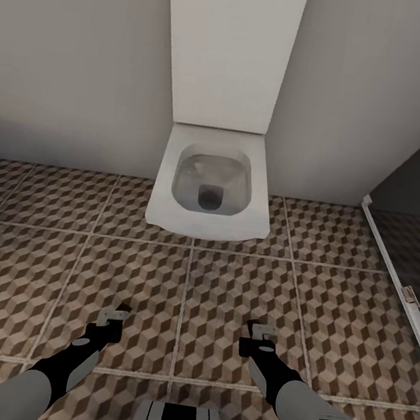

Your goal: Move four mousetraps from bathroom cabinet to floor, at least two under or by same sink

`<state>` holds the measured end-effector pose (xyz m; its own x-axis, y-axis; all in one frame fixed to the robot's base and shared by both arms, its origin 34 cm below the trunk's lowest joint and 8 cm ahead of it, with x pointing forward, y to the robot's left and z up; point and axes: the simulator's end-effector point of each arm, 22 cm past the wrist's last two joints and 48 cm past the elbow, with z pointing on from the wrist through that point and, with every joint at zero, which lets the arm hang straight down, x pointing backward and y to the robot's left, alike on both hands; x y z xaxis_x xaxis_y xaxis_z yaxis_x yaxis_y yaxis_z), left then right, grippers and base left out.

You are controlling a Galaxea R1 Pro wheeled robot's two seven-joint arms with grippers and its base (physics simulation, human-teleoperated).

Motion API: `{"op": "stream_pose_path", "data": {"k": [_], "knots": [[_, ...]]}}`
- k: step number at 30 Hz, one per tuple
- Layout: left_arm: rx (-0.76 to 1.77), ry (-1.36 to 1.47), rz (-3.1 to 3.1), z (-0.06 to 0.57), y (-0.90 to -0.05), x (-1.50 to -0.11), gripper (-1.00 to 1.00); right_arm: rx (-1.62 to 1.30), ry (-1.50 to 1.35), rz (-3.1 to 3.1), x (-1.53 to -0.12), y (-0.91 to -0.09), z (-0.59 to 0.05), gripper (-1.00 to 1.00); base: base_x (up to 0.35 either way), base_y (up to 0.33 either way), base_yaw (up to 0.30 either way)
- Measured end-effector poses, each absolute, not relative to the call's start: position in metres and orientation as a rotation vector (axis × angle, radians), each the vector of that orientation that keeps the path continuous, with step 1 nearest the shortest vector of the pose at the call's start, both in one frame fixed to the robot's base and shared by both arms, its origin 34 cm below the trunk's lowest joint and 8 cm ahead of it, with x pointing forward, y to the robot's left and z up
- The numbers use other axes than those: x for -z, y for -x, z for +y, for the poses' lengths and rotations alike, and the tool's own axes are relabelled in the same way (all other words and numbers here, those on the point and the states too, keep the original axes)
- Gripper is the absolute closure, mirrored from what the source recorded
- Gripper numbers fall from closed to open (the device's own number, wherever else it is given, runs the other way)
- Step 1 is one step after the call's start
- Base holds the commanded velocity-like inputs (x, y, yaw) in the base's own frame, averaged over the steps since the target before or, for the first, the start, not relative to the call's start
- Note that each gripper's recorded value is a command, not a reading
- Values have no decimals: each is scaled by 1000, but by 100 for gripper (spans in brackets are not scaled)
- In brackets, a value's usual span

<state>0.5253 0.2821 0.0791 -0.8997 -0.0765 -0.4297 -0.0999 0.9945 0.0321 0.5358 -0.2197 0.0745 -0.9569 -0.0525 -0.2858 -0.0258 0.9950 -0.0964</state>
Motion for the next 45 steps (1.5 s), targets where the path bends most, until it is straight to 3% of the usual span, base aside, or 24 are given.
{"op": "stream_pose_path", "data": {"k": [45], "knots": [[-75,127,2738,282,-508,-60,100,124,78,2881,-56,-520,-219,100,0,0,0]]}}
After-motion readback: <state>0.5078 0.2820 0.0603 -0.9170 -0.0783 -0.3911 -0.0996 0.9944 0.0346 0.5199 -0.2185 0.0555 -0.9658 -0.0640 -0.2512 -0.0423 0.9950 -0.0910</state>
